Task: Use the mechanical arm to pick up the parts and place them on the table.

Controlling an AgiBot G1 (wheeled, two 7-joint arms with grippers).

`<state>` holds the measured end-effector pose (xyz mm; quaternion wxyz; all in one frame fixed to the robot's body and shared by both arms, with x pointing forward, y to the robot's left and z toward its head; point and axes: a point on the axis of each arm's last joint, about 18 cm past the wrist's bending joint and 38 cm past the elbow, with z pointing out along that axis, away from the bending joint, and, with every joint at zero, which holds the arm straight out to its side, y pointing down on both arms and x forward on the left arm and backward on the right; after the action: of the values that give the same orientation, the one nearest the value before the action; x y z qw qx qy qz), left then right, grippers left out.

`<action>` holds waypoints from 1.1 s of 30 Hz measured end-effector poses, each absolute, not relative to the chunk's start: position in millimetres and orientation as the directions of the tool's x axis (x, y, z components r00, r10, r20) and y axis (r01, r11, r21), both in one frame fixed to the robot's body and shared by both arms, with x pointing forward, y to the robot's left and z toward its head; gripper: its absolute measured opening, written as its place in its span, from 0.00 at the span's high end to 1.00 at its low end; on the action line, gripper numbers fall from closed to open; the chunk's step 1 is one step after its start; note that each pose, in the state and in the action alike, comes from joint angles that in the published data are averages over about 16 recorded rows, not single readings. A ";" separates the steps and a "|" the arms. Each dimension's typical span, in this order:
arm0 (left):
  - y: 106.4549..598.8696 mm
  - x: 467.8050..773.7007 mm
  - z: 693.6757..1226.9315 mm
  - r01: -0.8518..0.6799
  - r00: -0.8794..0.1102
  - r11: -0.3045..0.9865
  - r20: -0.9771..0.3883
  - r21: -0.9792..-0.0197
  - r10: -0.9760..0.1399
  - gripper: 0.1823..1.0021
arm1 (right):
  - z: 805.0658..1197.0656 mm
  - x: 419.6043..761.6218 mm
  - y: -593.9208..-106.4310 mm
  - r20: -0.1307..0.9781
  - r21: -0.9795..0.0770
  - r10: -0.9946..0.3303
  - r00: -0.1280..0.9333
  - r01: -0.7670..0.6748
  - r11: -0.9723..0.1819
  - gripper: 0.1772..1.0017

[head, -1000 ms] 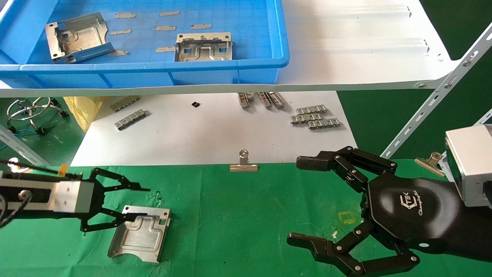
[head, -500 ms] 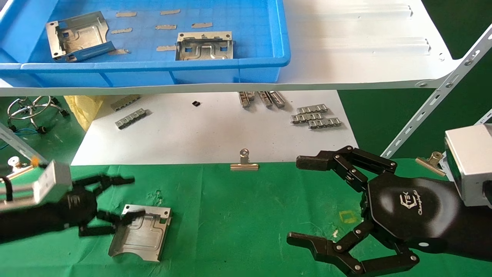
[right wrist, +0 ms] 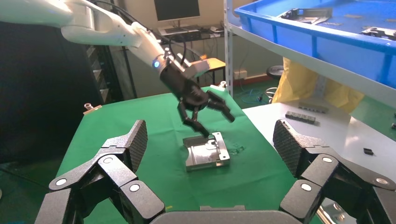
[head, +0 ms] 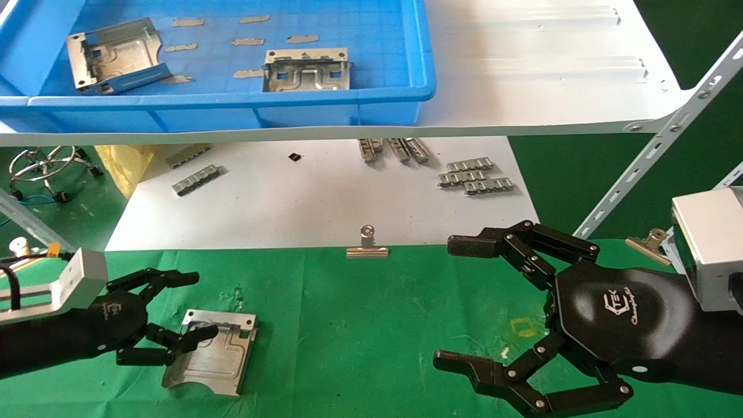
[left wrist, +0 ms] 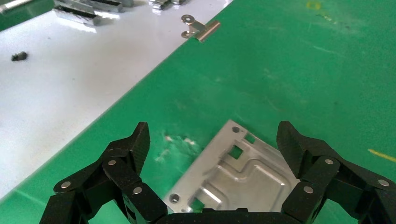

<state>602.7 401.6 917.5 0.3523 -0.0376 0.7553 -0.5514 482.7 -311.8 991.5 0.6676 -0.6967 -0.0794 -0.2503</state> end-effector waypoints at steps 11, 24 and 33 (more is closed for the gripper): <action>377.2 590.9 931.2 0.366 -0.785 0.299 -0.465 -0.881 -0.408 0.00 | 991.5 482.7 -311.8 0.455 -0.890 -0.224 0.862 0.445 -0.096 0.00; 351.1 567.2 951.2 0.402 -0.820 0.211 -0.453 -0.891 -0.350 0.00 | 991.5 482.7 -311.8 0.455 -0.890 -0.224 0.862 0.445 -0.096 0.00; 335.1 545.3 965.1 0.423 -0.838 0.165 -0.454 -0.891 -0.304 0.00 | 991.5 482.7 -311.8 0.455 -0.890 -0.224 0.862 0.445 -0.096 0.00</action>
<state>545.3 335.1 965.1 0.2816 0.0421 0.7092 -0.6449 482.7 -311.8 991.5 0.6676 -0.6967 -0.0794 -0.2503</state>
